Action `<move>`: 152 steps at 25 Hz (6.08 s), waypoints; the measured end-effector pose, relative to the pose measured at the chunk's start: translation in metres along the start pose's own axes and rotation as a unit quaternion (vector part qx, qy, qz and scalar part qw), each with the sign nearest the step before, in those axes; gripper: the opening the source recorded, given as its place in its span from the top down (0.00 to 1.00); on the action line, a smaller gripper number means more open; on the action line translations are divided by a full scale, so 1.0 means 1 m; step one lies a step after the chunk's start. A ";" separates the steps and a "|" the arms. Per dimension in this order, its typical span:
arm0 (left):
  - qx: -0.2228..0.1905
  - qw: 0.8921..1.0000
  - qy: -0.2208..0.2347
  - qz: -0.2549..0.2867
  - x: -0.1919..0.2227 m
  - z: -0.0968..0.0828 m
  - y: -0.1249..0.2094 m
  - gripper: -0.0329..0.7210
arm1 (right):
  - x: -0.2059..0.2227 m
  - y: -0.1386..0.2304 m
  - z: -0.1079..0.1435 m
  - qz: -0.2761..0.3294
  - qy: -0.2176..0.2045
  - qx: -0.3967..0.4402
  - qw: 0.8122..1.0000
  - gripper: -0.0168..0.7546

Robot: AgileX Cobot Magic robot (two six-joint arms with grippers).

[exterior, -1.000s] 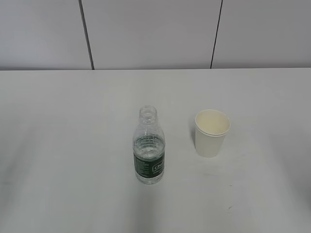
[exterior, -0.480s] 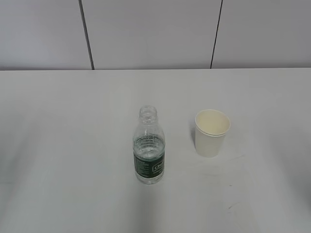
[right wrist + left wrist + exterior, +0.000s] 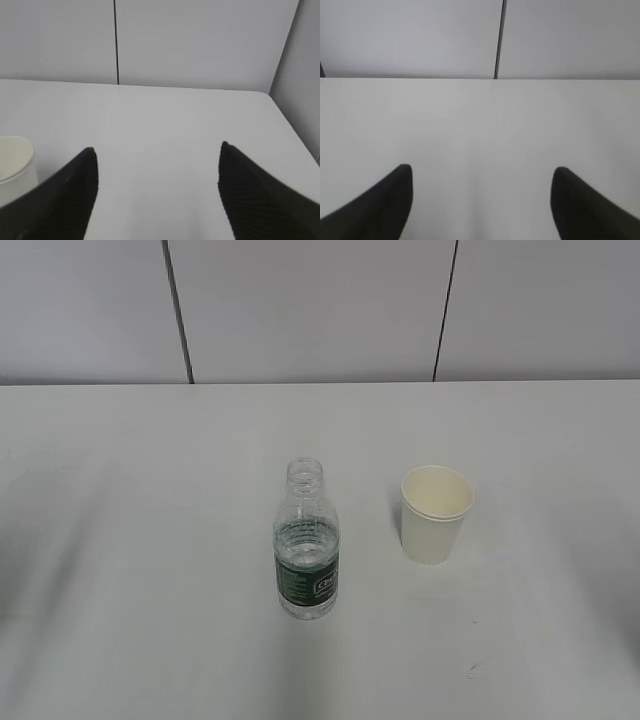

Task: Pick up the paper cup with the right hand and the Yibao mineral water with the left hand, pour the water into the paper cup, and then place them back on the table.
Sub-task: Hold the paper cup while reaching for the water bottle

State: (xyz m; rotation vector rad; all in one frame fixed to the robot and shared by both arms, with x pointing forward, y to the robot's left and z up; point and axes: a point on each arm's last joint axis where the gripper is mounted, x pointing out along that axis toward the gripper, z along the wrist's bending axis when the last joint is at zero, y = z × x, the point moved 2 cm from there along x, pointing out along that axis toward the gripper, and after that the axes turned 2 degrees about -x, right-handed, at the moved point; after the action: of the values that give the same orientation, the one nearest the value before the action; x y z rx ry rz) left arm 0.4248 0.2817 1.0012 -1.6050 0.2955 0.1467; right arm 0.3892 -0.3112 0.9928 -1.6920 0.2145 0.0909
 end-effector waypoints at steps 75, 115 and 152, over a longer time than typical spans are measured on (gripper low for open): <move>0.053 0.960 0.268 0.067 0.056 -0.082 0.113 0.26 | 0.109 0.118 0.077 0.091 -0.298 -0.077 0.947 0.22; 0.053 0.960 0.269 0.065 0.056 -0.082 0.113 0.26 | 0.184 0.127 0.100 0.036 -0.372 -0.090 0.923 0.16; 0.074 0.942 0.319 0.070 0.049 -0.091 0.116 0.26 | 0.206 0.118 0.130 0.012 -0.428 -0.070 0.901 0.11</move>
State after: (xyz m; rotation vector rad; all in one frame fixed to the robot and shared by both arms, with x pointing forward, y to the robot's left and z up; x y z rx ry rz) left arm 0.4318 0.1824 0.8822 -1.4434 0.9010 -0.2915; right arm 0.5761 -0.2149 0.8227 -1.6376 -0.4441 0.8656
